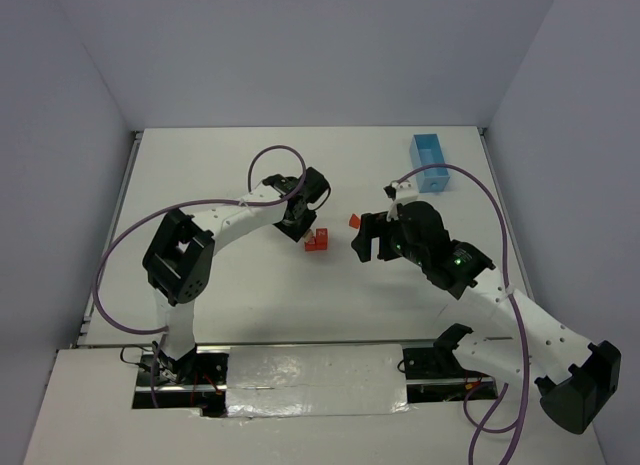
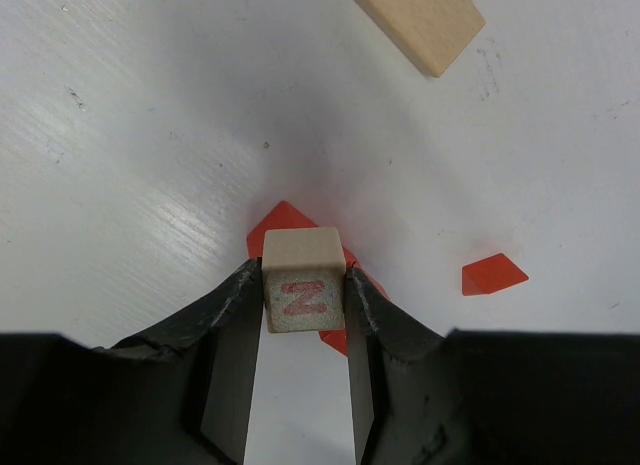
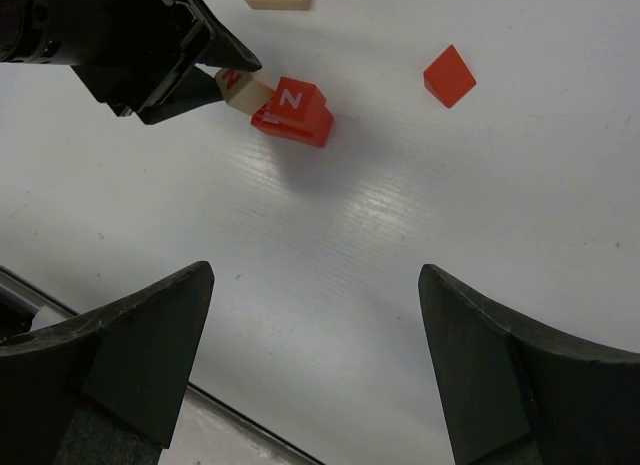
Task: Build the wood block tower
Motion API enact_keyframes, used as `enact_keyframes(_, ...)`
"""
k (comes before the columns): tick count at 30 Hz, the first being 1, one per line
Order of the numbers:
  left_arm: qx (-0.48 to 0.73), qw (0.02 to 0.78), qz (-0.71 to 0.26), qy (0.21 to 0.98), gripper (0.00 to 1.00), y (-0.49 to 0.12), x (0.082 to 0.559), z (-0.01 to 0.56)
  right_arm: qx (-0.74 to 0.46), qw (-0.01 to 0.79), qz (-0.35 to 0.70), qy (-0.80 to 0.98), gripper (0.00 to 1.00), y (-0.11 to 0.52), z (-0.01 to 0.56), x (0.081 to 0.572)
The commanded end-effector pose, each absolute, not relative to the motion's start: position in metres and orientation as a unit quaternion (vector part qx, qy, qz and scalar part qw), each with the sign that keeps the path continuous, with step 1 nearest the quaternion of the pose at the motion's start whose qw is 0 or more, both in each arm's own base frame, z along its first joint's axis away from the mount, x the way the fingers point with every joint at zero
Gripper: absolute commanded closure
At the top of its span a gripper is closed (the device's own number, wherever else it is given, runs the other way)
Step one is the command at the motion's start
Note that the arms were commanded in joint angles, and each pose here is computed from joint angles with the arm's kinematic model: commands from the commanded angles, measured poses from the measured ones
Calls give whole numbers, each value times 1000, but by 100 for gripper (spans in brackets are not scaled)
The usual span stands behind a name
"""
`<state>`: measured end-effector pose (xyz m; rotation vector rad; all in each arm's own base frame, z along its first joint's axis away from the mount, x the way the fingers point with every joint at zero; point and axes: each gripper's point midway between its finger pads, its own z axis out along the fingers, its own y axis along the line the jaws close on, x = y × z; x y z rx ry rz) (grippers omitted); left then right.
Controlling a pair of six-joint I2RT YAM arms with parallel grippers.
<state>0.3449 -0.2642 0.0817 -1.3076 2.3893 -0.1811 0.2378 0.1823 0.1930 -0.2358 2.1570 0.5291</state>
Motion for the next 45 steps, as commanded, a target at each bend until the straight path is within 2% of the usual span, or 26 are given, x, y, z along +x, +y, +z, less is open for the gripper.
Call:
enact_keyframes(1, -459, 214, -82, 858, 76, -266, 345, 99, -95, 464, 227, 851, 9, 185, 207, 241)
enact_keyframes(5, -459, 210, -80, 860, 73, -266, 343, 96, -95, 465, 227, 851, 9, 185, 207, 242)
enact_keyframes(9, -457, 216, -81, 859, 65, -264, 344, 97, -98, 464, 227, 851, 9, 186, 206, 241)
enact_keyframes(30, -454, 208, -87, 862, 63, -267, 340, 91, -97, 463, 227, 851, 9, 186, 206, 242)
enact_keyframes(40, -453, 209, -86, 863, 52, -268, 339, 94, -96, 464, 226, 851, 9, 185, 205, 242)
enact_keyframes(45, -451, 210, -88, 863, 50, -268, 339, 93, -97, 464, 228, 851, 9, 186, 206, 242)
